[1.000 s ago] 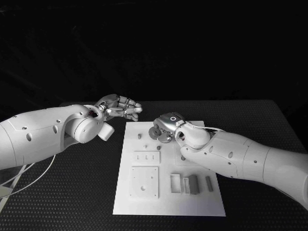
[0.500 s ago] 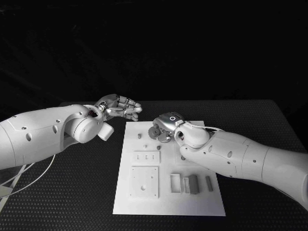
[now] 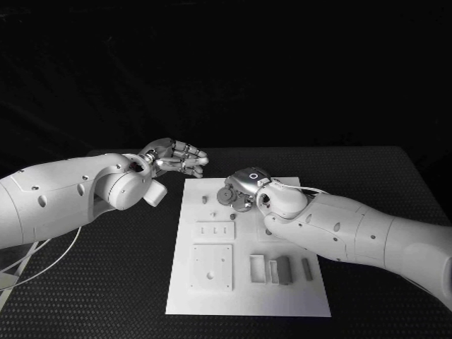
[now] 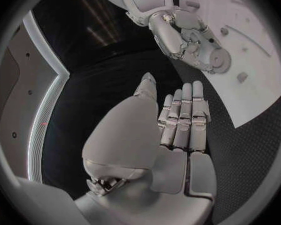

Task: Assemble the parts on the task board

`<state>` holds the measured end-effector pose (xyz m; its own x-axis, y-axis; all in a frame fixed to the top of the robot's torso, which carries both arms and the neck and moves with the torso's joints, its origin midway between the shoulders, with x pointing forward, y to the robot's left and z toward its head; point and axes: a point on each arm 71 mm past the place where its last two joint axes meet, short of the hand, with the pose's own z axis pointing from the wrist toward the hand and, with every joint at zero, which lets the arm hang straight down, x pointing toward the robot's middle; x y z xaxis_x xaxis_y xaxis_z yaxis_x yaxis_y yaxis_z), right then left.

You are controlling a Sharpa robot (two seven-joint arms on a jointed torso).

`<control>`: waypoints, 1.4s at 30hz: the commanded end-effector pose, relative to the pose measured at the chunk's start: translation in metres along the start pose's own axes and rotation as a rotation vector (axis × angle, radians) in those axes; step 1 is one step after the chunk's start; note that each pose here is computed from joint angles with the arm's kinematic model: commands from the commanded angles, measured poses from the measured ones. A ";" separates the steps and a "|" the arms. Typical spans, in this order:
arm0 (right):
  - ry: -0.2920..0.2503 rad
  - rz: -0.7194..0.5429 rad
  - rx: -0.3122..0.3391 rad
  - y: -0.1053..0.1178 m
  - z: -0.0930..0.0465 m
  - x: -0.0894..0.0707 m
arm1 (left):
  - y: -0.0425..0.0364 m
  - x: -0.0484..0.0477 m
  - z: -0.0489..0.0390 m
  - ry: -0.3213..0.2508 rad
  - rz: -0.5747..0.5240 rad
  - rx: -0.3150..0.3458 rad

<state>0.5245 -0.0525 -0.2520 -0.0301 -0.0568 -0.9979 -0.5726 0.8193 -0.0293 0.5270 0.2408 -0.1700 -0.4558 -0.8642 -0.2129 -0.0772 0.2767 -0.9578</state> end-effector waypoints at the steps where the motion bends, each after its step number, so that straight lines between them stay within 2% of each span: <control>1: 0.030 0.008 -0.005 0.000 0.000 0.003 | -0.0016 0.0019 0.0003 0.013 -0.003 0.010; 8: 0.035 0.007 0.002 -0.003 -0.001 0.004 | -0.0015 0.0015 0.0003 0.012 -0.002 0.010; 15: 0.077 0.052 0.009 -0.007 -0.001 0.007 | -0.0014 0.0015 0.0004 0.013 -0.002 0.010; 28: 0.110 0.086 0.011 -0.008 -0.001 0.010 | -0.0011 0.0016 0.0019 0.014 -0.006 0.006; 42: 0.085 0.075 0.030 -0.011 -0.003 0.008 | -0.0006 0.0011 0.0017 0.012 -0.006 0.003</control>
<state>0.5292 -0.0591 -0.2520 -0.1128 -0.0081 -0.9936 -0.5616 0.8254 0.0570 0.5284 0.2412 -0.1705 -0.4533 -0.8654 -0.2134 -0.0803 0.2781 -0.9572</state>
